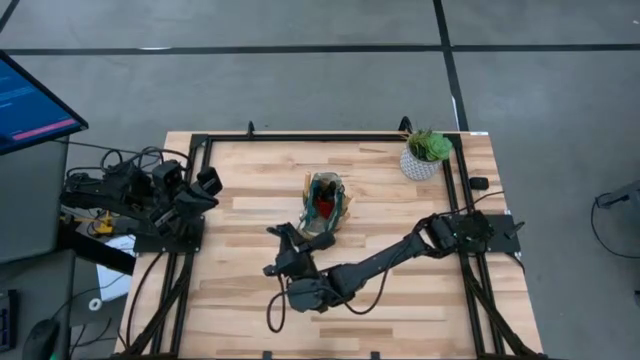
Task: Pick & Place Garden tools in Gardening bag
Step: Put the green shear scissors into the gardening bag
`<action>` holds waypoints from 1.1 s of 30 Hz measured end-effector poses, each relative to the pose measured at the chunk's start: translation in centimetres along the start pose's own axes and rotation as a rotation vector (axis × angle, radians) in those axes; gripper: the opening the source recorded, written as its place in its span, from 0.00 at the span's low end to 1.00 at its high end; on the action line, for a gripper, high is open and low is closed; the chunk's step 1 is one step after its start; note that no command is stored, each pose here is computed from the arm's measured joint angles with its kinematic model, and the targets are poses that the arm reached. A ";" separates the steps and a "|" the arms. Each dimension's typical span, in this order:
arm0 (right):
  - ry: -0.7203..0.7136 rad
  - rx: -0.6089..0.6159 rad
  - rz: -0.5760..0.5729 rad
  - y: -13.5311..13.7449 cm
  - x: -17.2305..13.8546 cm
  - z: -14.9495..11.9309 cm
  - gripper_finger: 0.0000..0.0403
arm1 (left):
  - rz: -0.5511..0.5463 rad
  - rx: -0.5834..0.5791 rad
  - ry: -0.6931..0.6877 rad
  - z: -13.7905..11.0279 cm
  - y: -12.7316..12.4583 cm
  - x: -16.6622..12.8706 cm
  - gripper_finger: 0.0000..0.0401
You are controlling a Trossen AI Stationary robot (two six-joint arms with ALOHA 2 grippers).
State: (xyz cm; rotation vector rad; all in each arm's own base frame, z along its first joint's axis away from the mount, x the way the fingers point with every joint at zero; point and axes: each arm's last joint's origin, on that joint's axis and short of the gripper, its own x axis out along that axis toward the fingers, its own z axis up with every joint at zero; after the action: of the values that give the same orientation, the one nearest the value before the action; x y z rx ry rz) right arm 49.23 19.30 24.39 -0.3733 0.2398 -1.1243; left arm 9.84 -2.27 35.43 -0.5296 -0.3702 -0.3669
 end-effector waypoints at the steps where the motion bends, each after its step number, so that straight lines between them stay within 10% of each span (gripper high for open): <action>1: 0.001 -0.016 -0.002 0.0 0.1 -0.1 0.12 | 0.000 0.000 0.000 0.0 0.0 0.0 0.00; 12: 0.014 -0.166 -0.026 0.1 1.5 -0.9 0.12 | 0.001 0.000 0.000 0.0 0.0 0.0 0.00; 33: 0.015 0.027 -0.035 0.2 2.0 -4.8 0.12 | 0.003 0.000 0.000 0.0 0.0 0.0 0.00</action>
State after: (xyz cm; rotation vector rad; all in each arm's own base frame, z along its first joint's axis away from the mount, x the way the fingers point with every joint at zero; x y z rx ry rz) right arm 48.38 16.77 19.92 -0.3463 0.2326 -1.1637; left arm 9.84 -2.27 35.42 -0.5301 -0.3696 -0.3644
